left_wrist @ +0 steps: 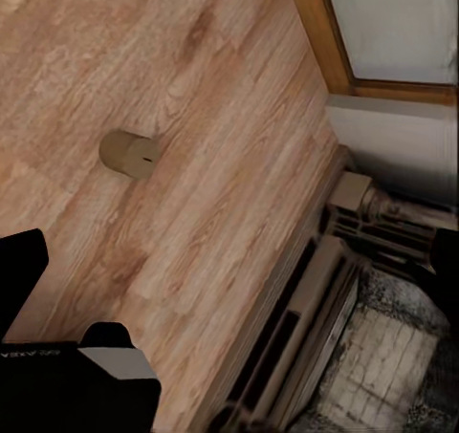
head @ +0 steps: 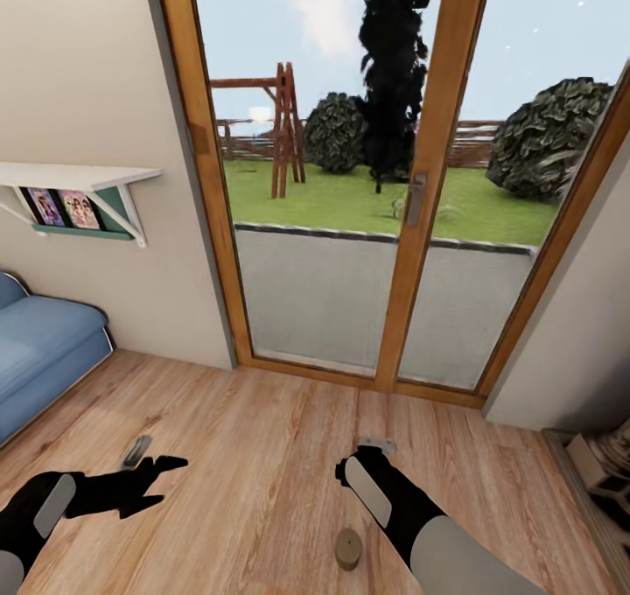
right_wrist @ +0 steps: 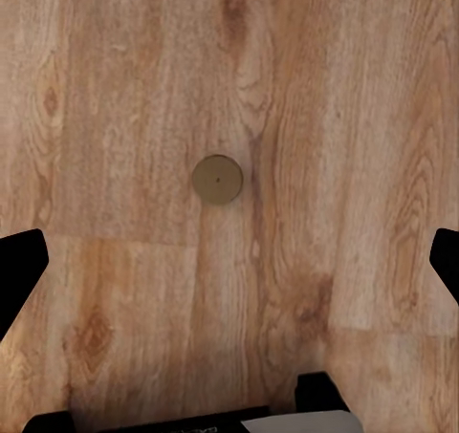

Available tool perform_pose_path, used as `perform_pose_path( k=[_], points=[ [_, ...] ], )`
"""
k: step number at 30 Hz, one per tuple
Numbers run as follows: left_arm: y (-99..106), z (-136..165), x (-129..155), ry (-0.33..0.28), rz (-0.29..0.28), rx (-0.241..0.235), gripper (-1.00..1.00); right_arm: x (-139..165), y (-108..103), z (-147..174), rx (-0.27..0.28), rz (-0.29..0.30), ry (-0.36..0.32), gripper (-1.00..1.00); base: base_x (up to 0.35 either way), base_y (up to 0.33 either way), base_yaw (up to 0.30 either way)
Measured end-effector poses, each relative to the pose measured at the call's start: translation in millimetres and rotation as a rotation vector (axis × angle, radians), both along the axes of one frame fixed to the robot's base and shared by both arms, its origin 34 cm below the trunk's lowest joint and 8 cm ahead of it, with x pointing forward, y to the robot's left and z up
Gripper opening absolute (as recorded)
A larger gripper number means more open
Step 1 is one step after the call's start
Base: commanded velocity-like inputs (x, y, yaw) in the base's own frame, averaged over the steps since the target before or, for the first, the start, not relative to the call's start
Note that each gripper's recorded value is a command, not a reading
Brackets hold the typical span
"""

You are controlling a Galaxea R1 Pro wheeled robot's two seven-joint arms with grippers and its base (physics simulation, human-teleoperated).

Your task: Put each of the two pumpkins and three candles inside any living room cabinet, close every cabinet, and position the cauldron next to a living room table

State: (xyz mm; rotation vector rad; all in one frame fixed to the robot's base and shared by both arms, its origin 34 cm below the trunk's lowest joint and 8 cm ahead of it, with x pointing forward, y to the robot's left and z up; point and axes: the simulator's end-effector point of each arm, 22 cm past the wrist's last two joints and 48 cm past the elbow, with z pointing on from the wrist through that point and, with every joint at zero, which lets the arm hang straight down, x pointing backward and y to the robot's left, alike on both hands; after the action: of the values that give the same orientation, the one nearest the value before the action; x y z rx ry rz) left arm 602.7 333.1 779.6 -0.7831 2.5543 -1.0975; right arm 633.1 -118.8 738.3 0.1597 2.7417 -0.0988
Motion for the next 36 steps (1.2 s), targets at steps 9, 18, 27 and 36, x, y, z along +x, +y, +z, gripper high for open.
perform_pose_path(
  k=[9,18,27,36],
  points=[
    [-5.7,-4.1,3.6,-0.017,-0.002,-0.039,1.00,1.2,9.9,-13.8,0.056,0.020,0.007,1.00,0.000,0.000,0.000],
    [-13.7,-4.3,10.2,-0.053,-0.007,-0.091,1.00,6.1,16.9,-26.7,0.099,0.037,0.007,1.00,0.000,0.000,0.000],
    [-10.3,-14.9,11.7,-0.055,-0.003,-0.091,1.00,7.6,16.9,-39.5,0.100,0.032,0.004,1.00,0.000,0.000,0.000],
    [-10.5,-27.6,12.2,-0.054,-0.006,-0.090,1.00,8.8,17.8,-51.7,0.101,0.031,0.002,1.00,0.000,0.000,0.000]
  ],
)
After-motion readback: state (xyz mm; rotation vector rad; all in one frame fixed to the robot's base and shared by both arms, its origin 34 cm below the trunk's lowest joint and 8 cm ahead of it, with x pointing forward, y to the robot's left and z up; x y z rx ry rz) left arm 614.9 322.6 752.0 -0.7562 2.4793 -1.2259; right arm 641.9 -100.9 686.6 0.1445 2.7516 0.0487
